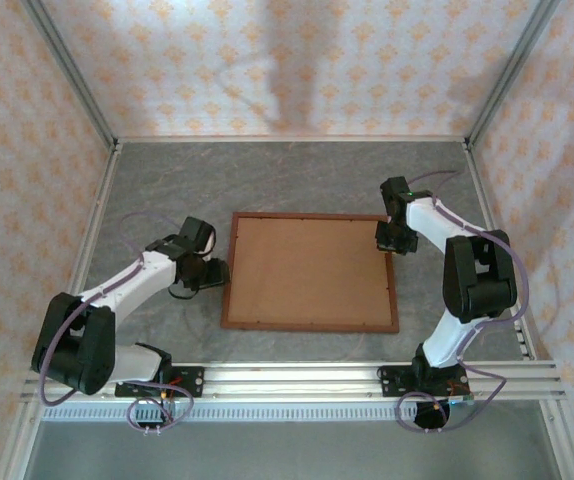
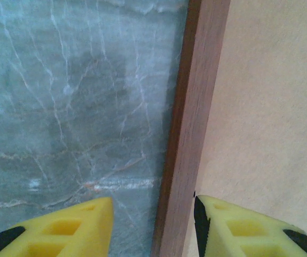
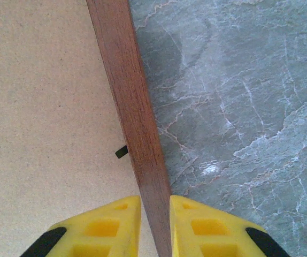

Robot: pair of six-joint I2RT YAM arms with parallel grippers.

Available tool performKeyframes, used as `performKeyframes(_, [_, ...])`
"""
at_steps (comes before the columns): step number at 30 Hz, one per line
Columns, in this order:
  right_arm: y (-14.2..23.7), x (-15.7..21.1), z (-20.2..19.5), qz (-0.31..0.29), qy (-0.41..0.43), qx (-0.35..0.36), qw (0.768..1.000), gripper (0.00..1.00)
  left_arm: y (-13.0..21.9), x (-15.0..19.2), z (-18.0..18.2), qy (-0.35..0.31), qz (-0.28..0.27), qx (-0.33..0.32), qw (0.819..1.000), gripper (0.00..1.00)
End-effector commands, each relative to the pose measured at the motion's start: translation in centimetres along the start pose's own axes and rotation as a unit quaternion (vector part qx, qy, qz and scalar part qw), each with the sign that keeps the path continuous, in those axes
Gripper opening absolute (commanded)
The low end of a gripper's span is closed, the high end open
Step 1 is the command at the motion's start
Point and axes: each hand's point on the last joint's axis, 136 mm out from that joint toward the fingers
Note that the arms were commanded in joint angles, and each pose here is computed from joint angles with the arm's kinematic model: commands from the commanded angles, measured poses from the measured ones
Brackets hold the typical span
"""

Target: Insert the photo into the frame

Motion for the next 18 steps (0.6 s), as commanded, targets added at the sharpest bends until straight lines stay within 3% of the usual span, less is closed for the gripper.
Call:
performKeyframes(1, [0.5, -0.5, -0.5, -0.015, -0.008, 0.005, 1.000, 0.21, -0.2, 1.4, 0.0, 0.001, 0.021, -0.001, 1.000, 0.42])
performKeyframes(5, [0.6, -0.3, -0.6, -0.016, -0.011, 0.007, 1.000, 0.23, -0.7, 1.7, -0.2, -0.004, 0.029, 0.000, 1.000, 0.40])
performKeyframes(13, [0.4, -0.5, -1.3, -0.030, -0.023, 0.020, 0.999, 0.44, -0.5, 1.4, -0.2, -0.007, 0.018, 0.001, 1.000, 0.39])
performKeyframes(18, [-0.9, 0.0, -1.3, -0.012, -0.021, 0.028, 0.999, 0.45, -0.2, 1.3, -0.2, -0.008, 0.015, 0.000, 1.000, 0.39])
Point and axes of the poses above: each hand's point on the last joint's axis, 136 mm out from that joint toward the fingers, its own y axis back along the fingers, its own z axis along the line the jaws close on, x = y × z, and after that the axes turned 6 degrees about -y, right-handed
